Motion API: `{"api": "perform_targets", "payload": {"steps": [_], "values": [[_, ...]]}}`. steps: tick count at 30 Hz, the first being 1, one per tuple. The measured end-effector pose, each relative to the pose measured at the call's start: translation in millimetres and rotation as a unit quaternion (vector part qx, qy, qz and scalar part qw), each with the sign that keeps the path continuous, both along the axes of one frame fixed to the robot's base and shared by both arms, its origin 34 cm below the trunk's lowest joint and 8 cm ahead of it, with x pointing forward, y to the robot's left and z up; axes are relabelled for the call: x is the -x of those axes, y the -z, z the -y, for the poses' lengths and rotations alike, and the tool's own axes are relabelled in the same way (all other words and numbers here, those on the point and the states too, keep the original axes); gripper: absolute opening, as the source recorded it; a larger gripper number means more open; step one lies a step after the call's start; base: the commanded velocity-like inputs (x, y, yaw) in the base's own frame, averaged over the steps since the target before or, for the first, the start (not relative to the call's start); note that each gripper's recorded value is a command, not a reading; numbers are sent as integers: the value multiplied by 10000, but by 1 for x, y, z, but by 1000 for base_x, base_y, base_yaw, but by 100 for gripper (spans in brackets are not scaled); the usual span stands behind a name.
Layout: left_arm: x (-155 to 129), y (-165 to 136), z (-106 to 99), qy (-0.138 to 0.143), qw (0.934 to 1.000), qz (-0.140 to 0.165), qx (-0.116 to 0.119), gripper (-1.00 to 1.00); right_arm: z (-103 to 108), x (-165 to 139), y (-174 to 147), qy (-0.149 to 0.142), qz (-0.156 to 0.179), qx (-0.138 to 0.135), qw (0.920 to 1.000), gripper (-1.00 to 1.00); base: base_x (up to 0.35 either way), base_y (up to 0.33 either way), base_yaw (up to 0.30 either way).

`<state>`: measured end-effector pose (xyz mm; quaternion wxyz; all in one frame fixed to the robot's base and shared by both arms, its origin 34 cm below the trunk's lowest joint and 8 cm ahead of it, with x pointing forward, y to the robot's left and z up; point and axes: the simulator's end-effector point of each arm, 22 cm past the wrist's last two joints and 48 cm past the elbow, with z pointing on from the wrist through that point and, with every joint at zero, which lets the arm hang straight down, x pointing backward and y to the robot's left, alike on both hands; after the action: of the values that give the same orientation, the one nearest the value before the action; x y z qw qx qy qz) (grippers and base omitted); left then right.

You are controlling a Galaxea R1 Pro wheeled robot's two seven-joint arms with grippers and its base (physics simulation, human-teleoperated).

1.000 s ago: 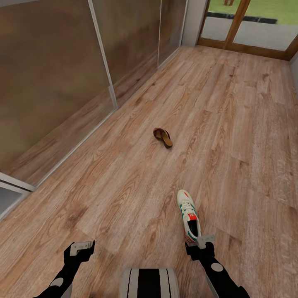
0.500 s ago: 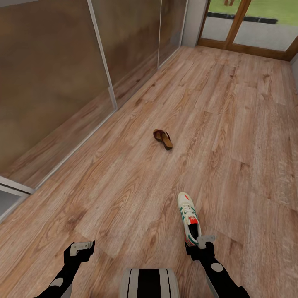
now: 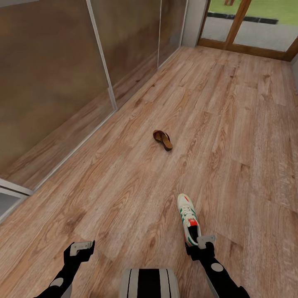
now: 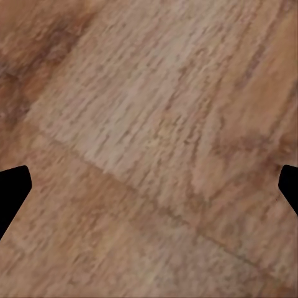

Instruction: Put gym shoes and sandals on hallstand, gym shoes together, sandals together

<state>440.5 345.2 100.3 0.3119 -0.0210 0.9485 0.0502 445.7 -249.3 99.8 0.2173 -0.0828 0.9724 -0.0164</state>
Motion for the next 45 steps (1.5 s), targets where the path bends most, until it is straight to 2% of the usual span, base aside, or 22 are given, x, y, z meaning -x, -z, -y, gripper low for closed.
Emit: {"api": "perform_targets", "payload": {"steps": [13,14,38,40,45], "values": [[0,0,-1,1,10000,3,-5,100,0,0,0,-2,-4,1,10000,100,33,-1,0],[0,0,-1,1,10000,2,-6,100,0,0,0,-1,-5,0,10000,-100,12,0,0],[-1,0,-1,-6,10000,11,-7,100,0,1,1,-3,-13,0,10000,-100,1,0,0],[-3,-4,-2,1,10000,53,-14,100,-2,-7,-5,-22,132,-20,9999,-100,0,0,0],[-11,-12,-3,22,9999,156,-28,100,-2,-16,-14,-24,247,-20,9997,-100,0,0,0]]}}
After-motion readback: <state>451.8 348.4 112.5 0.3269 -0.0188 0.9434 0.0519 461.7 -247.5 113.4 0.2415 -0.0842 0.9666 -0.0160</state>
